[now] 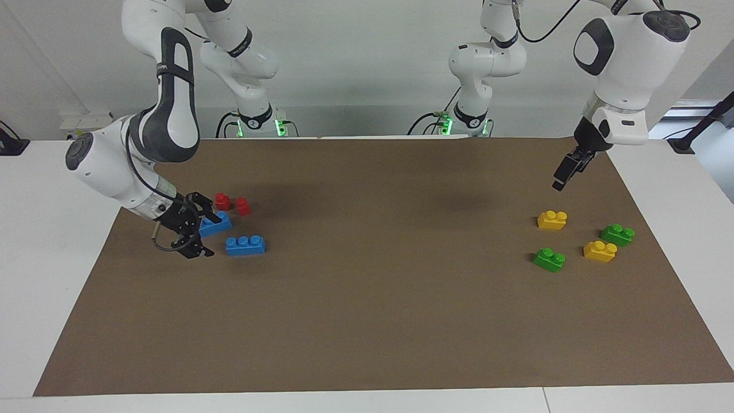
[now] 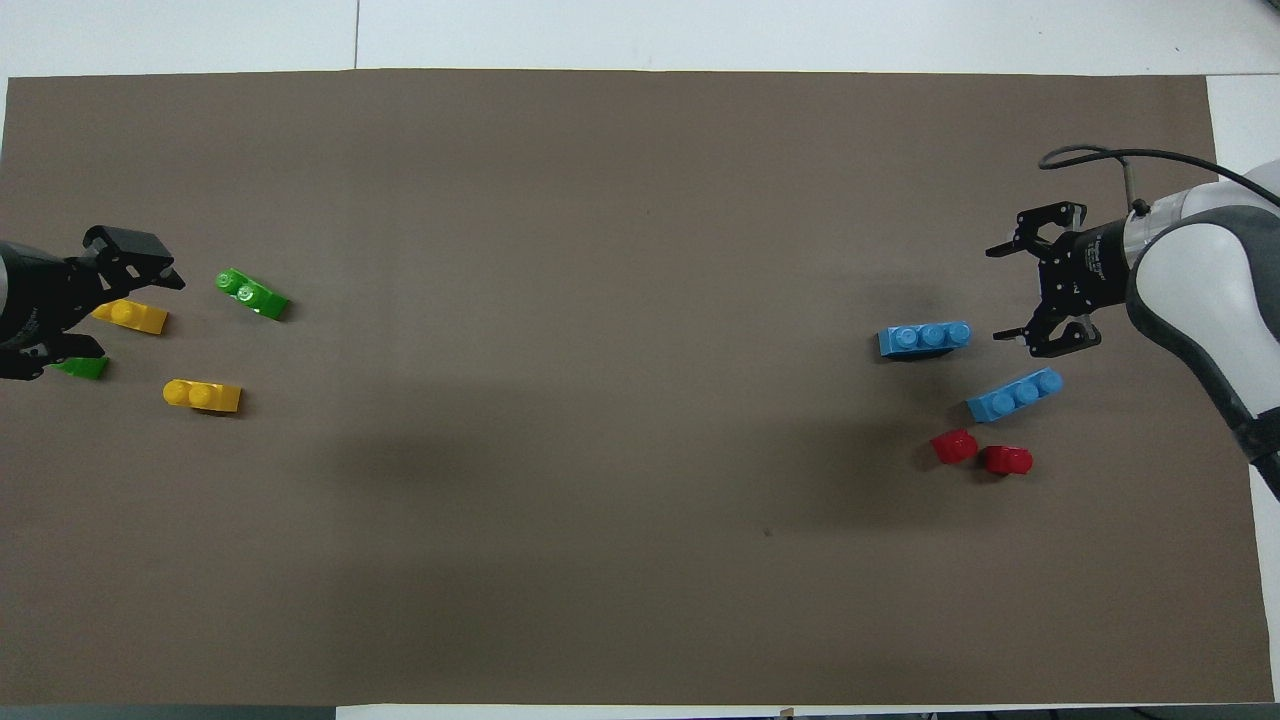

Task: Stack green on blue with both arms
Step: 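Lower the left gripper onto the green brick while the right gripper reaches the blue brick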

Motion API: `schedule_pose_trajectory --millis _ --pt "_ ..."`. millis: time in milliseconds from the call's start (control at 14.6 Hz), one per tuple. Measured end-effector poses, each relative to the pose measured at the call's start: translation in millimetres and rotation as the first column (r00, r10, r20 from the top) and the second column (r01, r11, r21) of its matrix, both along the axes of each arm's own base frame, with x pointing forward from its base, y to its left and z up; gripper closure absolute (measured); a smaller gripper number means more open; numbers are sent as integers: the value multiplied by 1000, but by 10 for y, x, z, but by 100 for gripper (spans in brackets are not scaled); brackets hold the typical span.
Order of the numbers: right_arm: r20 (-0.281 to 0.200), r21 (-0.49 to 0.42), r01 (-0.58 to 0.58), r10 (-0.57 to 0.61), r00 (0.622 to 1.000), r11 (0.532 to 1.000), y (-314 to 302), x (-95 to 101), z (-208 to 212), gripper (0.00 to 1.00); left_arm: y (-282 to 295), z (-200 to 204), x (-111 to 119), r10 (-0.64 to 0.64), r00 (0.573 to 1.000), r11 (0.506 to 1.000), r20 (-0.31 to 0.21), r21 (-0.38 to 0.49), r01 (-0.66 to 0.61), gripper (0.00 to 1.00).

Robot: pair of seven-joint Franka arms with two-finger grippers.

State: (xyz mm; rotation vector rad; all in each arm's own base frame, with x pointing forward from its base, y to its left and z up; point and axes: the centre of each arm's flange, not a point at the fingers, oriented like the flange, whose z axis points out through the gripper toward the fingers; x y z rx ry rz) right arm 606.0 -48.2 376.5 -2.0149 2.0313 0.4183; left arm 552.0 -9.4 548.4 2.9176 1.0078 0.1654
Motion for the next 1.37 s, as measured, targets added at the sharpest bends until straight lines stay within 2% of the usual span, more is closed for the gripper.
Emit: schedule_pose_trajectory --millis 412,755,961,1235,1304,1373 --pt "-27 41 -27 28 999 999 -80 -60 -317 0 81 -542 260 136 990 991 -23 -8 -137 0" --pt "-17 55 16 -15 1000 998 -85 -83 -567 0 259 -1001 460 222 974 975 -35 -6 -222 0" --pt "-14 46 27 -26 1000 999 -74 -127 -678 0 327 -1327 535 250 965 968 -73 -4 -251 0" --pt "-3 37 14 -14 1000 999 -76 -176 -775 0 304 -1632 627 288 950 955 -121 -42 -295 0" --pt "-1 34 13 -13 1000 999 -78 -189 -801 7 303 -1697 666 295 947 952 -128 -46 -303 0" --pt "0 32 13 -13 1000 999 -79 -200 -819 10 309 -1758 709 301 945 950 -128 -48 -310 0"
